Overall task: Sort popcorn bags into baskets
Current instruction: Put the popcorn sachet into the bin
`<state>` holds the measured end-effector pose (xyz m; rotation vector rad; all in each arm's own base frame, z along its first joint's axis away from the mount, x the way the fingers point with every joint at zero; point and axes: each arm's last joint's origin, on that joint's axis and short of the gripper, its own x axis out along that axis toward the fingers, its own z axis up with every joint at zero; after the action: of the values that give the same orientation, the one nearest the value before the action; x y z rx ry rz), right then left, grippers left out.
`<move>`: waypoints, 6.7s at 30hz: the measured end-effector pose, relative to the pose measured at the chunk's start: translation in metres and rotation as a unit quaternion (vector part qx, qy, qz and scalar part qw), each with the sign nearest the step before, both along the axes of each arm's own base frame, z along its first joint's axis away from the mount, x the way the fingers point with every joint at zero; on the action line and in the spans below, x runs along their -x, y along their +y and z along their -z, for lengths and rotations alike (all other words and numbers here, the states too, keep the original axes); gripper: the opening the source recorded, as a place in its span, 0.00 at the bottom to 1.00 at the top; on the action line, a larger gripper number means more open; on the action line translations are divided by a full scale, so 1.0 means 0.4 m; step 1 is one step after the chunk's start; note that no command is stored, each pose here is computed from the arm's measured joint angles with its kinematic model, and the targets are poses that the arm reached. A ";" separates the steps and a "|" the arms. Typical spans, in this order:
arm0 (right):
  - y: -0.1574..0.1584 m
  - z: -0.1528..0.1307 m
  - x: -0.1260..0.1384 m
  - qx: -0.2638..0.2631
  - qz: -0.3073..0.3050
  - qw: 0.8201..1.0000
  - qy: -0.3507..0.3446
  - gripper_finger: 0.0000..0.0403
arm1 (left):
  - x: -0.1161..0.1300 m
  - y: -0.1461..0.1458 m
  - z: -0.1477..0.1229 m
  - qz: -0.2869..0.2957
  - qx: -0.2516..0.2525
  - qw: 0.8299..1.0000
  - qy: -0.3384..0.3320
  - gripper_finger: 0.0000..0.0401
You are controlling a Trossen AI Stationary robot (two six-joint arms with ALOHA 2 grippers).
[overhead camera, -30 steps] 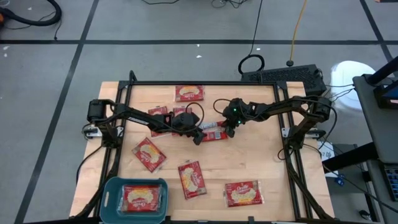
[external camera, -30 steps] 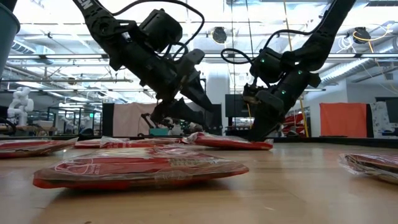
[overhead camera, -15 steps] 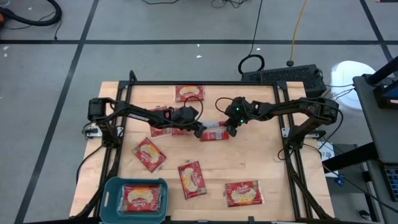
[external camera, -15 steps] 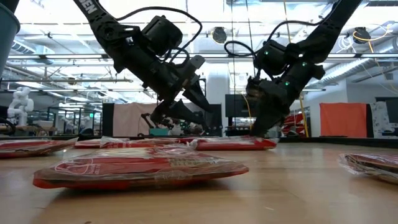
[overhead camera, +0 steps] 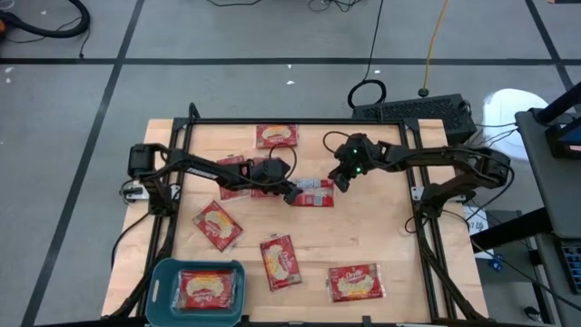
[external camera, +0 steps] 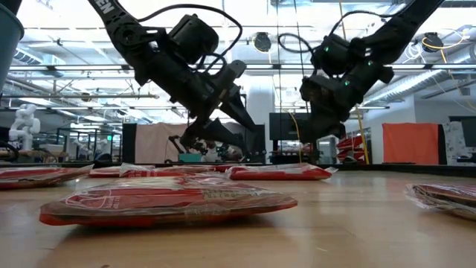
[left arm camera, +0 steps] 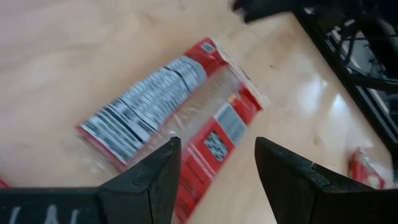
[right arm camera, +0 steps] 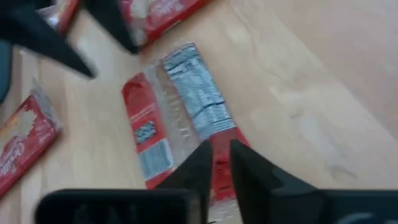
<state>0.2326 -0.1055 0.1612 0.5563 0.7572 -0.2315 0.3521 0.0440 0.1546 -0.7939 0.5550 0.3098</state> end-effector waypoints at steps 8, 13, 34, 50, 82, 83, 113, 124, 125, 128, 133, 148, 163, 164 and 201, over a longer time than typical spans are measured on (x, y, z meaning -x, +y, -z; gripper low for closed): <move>-0.028 0.077 -0.022 -0.047 0.003 0.999 0.015 0.49 | -0.007 -0.069 -0.002 0.029 0.014 0.999 -0.006 0.52; -0.019 0.090 -0.043 0.005 -0.029 1.000 0.010 0.63 | -0.008 -0.082 -0.002 0.028 0.027 0.999 -0.006 0.52; 0.039 0.116 -0.074 0.039 -0.117 0.992 0.012 0.03 | -0.008 -0.076 -0.003 0.005 0.057 0.998 -0.008 0.52; 0.044 -0.008 -0.042 0.080 -0.109 0.990 -0.050 0.00 | 0.079 0.049 -0.132 -0.135 0.014 0.991 -0.008 0.52; 0.068 -0.042 -0.037 0.161 -0.188 0.966 -0.075 0.00 | 0.003 0.060 0.038 0.186 -0.096 0.978 -0.006 0.49; 0.068 -0.044 -0.038 0.159 -0.192 0.965 -0.081 0.00 | 0.003 0.057 0.039 0.189 -0.097 0.977 -0.006 0.42; 0.082 -0.332 0.148 0.069 0.072 0.941 -0.325 0.46 | 0.107 -0.101 -0.390 0.142 -0.501 0.854 0.002 0.08; 0.103 -0.339 0.134 -0.002 -0.020 0.936 -0.350 0.46 | 0.107 -0.204 -0.438 0.147 -0.499 0.853 -0.044 0.11; 0.107 -0.339 0.132 0.000 -0.028 0.936 -0.350 0.46 | 0.108 -0.209 -0.440 0.141 -0.495 0.856 -0.048 0.11; 0.119 -0.334 0.128 0.005 -0.045 0.939 -0.341 0.47 | 0.109 -0.223 -0.445 0.125 -0.484 0.864 -0.059 0.08; 0.134 -0.322 0.118 0.029 -0.053 0.944 -0.324 0.47 | 0.117 -0.236 -0.478 0.093 -0.467 0.873 -0.109 0.05; 0.164 -0.397 0.086 0.135 -0.053 0.934 -0.328 0.56 | 0.129 -0.232 -0.466 0.075 -0.477 0.874 -0.062 0.05; 0.168 -0.313 0.111 0.024 -0.004 0.987 -0.159 0.53 | 0.167 -0.273 -0.404 0.197 -0.561 0.800 0.081 0.05; 0.168 -0.313 0.110 0.006 0.009 0.987 -0.160 0.53 | 0.168 -0.277 -0.404 0.203 -0.567 0.794 0.081 0.05; 0.368 -0.382 -0.115 -0.178 -0.030 0.943 -0.280 0.53 | 0.261 -0.456 -0.379 0.267 -0.610 0.741 0.087 0.08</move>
<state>0.2788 0.0418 0.3139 0.8930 0.2562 0.1270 0.2476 -0.1384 0.3060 0.6948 0.5886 0.1498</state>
